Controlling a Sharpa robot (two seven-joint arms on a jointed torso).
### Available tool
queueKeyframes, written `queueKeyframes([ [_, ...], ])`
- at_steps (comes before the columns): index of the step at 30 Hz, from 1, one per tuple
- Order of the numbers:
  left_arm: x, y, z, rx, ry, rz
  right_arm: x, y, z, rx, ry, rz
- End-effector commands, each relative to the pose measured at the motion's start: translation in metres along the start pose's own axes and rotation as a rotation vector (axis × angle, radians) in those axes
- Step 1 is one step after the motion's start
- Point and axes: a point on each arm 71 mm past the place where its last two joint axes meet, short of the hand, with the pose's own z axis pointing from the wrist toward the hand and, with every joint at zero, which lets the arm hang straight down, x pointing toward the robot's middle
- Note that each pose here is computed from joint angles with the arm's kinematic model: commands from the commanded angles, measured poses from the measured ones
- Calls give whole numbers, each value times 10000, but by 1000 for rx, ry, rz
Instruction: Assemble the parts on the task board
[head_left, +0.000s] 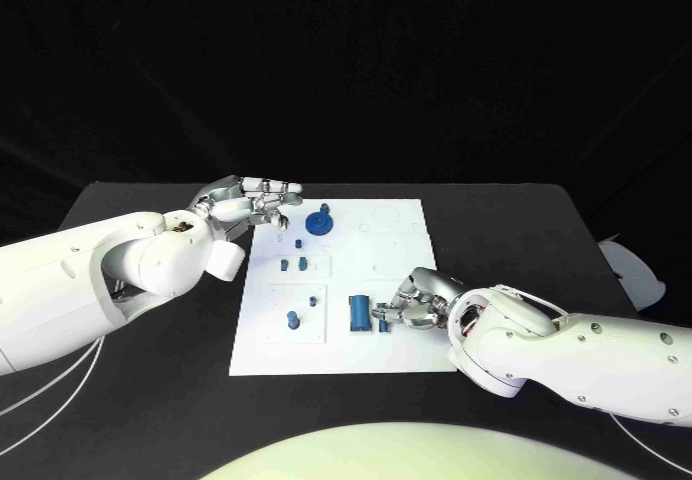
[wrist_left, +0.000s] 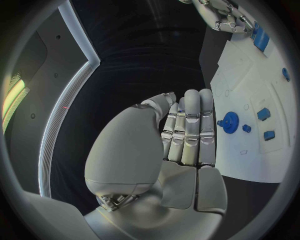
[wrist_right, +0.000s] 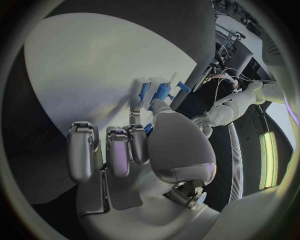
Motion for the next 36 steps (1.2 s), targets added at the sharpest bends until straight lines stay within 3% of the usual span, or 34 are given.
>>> queueKeyframes([
  [1, 26, -9, 6, 5, 20, -2, 12, 8, -8, -10, 3, -16],
  [10, 22, -9, 10, 7, 19, -2, -29, -11, -57, -33, -19, -5],
  [14, 8, -8, 18, 10, 14, -1, -88, 12, -87, -136, -2, 31],
  [19, -21, 12, 44, 13, -6, -8, -317, 45, -85, -294, -15, 79],
  [22, -40, 34, 78, 18, -24, -18, -513, 2, -4, -338, -22, 185],
  [29, -133, 79, 208, 56, -96, -30, -939, -180, 318, -340, -71, 477],
  [36, -239, 116, 365, 97, -200, -48, -1159, -219, 638, -364, -125, 656],
])
